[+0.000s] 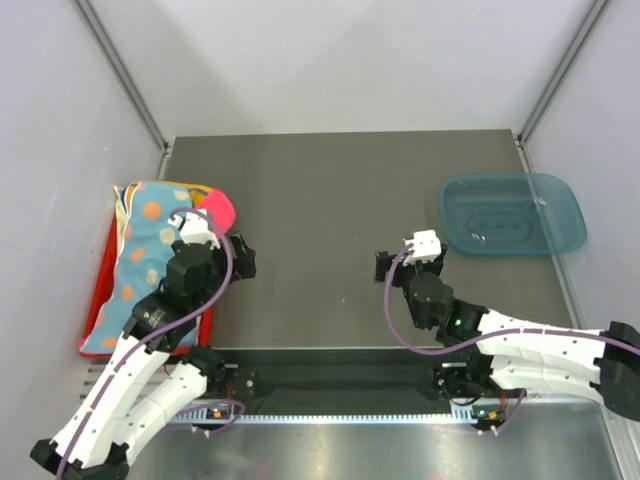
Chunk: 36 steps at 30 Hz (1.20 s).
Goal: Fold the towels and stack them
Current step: Grab crumpled towel
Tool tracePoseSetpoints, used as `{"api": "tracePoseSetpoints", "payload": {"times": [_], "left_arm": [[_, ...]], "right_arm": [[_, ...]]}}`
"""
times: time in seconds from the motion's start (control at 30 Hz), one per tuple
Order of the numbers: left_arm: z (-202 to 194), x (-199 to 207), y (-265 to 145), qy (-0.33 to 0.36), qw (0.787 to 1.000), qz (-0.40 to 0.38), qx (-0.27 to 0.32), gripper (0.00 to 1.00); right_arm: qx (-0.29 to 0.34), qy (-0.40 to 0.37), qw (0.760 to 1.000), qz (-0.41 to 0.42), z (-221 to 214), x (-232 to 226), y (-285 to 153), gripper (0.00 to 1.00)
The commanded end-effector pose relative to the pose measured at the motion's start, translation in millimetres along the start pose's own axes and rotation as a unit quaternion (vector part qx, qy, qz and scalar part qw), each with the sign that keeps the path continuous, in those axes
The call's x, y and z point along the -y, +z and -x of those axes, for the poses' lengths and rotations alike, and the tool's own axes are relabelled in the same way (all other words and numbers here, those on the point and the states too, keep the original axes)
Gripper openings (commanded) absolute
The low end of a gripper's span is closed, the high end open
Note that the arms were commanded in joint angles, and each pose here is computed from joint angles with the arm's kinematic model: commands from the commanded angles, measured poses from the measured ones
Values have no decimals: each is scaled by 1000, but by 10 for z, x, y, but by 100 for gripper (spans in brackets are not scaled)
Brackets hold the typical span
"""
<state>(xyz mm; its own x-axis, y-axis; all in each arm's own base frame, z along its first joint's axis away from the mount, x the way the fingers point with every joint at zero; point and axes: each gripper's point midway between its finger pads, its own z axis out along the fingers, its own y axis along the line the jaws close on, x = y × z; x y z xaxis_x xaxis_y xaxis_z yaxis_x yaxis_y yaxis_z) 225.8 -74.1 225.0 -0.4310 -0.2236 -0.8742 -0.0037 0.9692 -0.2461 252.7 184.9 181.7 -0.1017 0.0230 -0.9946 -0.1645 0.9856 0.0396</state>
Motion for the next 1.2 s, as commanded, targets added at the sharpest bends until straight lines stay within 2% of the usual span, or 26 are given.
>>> {"api": "tracePoseSetpoints", "payload": {"times": [0.0,0.23,0.27,0.4,0.47,0.5,0.53,0.6,0.67,0.83,1.03,1.17], "left_arm": [[116,-67,-51,-14,999,20,23,99],[300,-343,-23,-50,989,136,38,93],[450,-413,-50,-59,982,167,60,89],[677,-541,120,-55,962,258,72,82],[870,-618,186,-80,952,281,86,77],[838,-609,342,-84,954,279,66,73],[951,-780,396,-108,945,299,75,70],[871,-937,621,-132,940,311,44,64],[845,-1203,727,-159,926,341,39,61],[438,-1634,1044,-178,903,390,-23,60],[193,-1873,1284,-193,902,384,-52,60],[86,-1957,1358,-198,900,383,-68,51]], "right_arm": [[22,36,999,-7,224,-46,16,100],[21,34,999,-4,208,-54,15,100],[20,31,999,-3,207,-65,22,100],[16,21,1000,0,187,-98,42,100],[15,19,1000,-1,183,-102,48,100],[14,19,1000,-1,176,-98,46,100],[15,20,1000,-2,180,-95,45,100],[16,23,1000,-1,174,-82,35,100],[19,26,999,-1,171,-60,18,100],[26,38,999,-3,181,-18,-9,100],[24,35,999,-4,161,-26,2,100],[23,32,999,-5,167,-37,13,100]]}}
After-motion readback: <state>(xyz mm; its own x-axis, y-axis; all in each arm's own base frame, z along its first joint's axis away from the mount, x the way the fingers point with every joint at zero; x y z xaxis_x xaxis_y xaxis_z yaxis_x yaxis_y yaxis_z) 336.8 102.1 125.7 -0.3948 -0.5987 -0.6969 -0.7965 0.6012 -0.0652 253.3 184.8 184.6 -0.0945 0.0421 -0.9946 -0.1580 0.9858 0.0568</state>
